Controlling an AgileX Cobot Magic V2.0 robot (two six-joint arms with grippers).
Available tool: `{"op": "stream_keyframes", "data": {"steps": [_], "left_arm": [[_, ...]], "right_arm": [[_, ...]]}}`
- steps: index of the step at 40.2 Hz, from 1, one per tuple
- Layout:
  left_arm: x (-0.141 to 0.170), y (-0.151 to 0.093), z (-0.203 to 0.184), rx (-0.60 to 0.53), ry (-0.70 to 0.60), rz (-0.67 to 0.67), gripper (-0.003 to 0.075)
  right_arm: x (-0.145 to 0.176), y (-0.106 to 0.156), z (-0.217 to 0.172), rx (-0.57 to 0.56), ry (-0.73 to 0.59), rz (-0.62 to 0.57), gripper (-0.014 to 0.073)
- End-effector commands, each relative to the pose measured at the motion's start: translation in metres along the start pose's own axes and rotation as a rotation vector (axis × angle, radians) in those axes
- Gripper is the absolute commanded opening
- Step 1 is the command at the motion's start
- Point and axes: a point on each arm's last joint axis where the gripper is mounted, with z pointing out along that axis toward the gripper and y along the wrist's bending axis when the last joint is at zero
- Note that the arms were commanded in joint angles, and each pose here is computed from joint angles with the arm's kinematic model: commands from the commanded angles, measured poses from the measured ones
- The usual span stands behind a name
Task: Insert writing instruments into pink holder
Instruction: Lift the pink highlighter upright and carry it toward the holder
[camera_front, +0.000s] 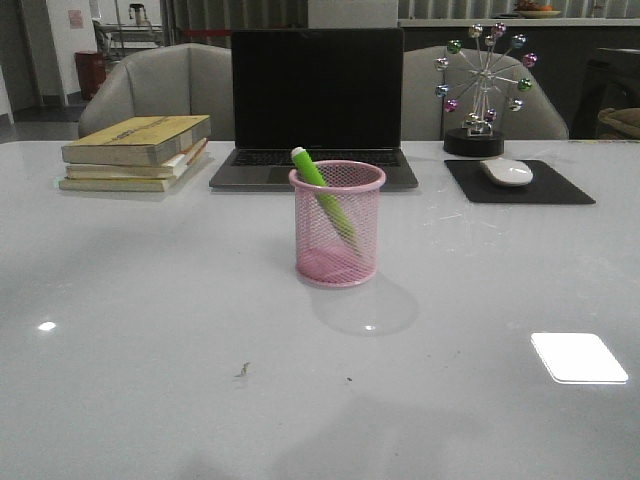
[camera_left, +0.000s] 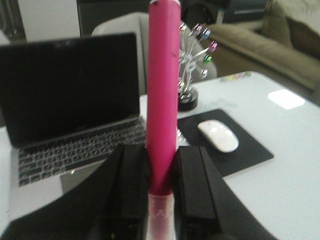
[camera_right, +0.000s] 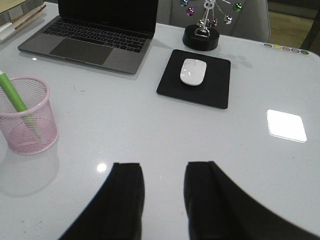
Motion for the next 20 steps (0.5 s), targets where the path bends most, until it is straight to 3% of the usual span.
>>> {"op": "stream_keyframes", "data": {"steps": [1,14,20], "left_arm": [[-0.032,-0.017,-0.009,0.009,-0.237,0.003,0.0106],[0.018,-0.041,-0.003,0.042,-0.405,0.002,0.0106],[0.052,-0.039,-0.001,0.068,-0.374,-0.025,0.0106]], "right_arm": [[-0.014,-0.004,-0.004,0.045,-0.085,0.009,0.0340],[-0.014,-0.004,-0.004,0.045,-0.085,0.009,0.0340],[-0.014,-0.004,-0.004,0.045,-0.085,0.009,0.0340]]}}
